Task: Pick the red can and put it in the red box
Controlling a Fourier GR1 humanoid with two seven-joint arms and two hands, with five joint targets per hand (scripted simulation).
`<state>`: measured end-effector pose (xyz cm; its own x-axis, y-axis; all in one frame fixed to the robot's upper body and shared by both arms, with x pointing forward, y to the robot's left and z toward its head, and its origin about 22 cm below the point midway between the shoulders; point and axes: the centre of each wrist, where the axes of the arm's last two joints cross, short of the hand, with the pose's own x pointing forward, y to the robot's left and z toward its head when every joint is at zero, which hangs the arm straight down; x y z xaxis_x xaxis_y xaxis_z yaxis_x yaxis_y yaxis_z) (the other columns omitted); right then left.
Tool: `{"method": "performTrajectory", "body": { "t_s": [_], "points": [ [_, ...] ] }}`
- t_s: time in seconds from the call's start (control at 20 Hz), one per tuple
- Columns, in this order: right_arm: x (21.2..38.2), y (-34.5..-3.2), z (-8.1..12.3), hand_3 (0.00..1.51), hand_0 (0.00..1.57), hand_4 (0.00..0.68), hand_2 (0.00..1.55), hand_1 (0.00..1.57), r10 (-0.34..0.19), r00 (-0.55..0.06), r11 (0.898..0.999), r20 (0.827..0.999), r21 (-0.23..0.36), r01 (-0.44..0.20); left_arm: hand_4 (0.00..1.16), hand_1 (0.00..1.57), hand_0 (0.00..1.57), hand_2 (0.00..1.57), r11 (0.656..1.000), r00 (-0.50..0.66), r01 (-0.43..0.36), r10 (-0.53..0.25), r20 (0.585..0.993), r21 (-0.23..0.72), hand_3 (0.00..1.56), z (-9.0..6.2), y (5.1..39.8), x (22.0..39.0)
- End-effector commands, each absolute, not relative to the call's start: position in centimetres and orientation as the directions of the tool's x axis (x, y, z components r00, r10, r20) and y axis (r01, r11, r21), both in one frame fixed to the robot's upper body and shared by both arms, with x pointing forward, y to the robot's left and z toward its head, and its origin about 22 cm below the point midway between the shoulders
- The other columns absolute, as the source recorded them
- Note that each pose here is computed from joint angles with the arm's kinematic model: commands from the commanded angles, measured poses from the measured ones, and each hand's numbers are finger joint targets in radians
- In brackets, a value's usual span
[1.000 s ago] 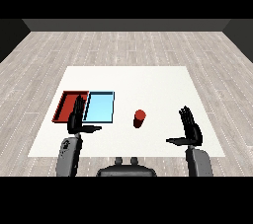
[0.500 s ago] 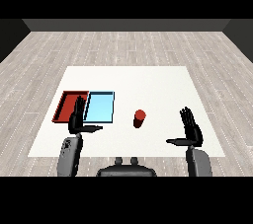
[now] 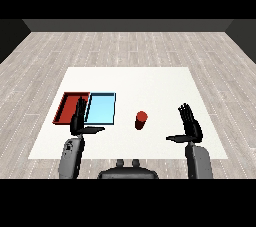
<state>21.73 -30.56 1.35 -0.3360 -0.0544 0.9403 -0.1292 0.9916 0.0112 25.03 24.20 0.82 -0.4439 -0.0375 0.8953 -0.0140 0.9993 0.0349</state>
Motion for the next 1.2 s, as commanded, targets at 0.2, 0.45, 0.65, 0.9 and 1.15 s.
{"method": "performTrajectory", "body": {
  "t_s": [0.2, 0.45, 0.65, 0.9, 1.15],
  "points": [
    [23.4, -26.6, 0.0, 0.00, 0.00, 0.000, 0.00, 0.00, -0.128, -0.272, 0.983, 0.954, 0.086, -0.162, 0.00, 0.00, 0.00, 0.00, 0.999, -0.447, -0.014, -0.036, 0.894, 0.033, 0.00, 1.1, 24.7, 24.5],
    [25.2, -27.3, -2.0, 0.00, 0.00, 0.000, 0.00, 0.00, -0.151, -0.245, 0.981, 0.958, 0.116, -0.153, 0.00, 0.00, 0.00, 0.00, 1.000, -0.438, -0.017, -0.024, 0.899, 0.018, 0.00, 0.9, 23.6, 24.8],
    [27.2, -26.0, -0.2, 0.00, 0.00, 0.000, 0.00, 0.00, -0.152, -0.246, 0.978, 0.957, 0.109, -0.180, 0.00, 0.00, 0.00, 0.00, 1.000, -0.441, -0.018, -0.029, 0.897, 0.023, 0.00, 1.3, 24.3, 24.2],
    [25.9, -25.0, -1.3, 0.00, 0.00, 0.000, 0.00, 0.00, -0.188, -0.219, 0.971, 0.957, 0.148, -0.186, 0.00, 0.00, 0.00, 0.00, 1.000, -0.442, -0.024, -0.025, 0.897, 0.016, 0.00, 1.2, 25.4, 24.2],
    [28.8, -21.5, -2.9, 0.00, 0.00, 0.000, 0.00, 0.00, -0.203, -0.220, 0.964, 0.954, 0.156, -0.213, 0.00, 0.00, 0.00, 0.00, 1.000, -0.442, -0.016, 0.000, 0.897, -0.009, 0.00, 0.8, 23.0, 26.2]
  ]
}}
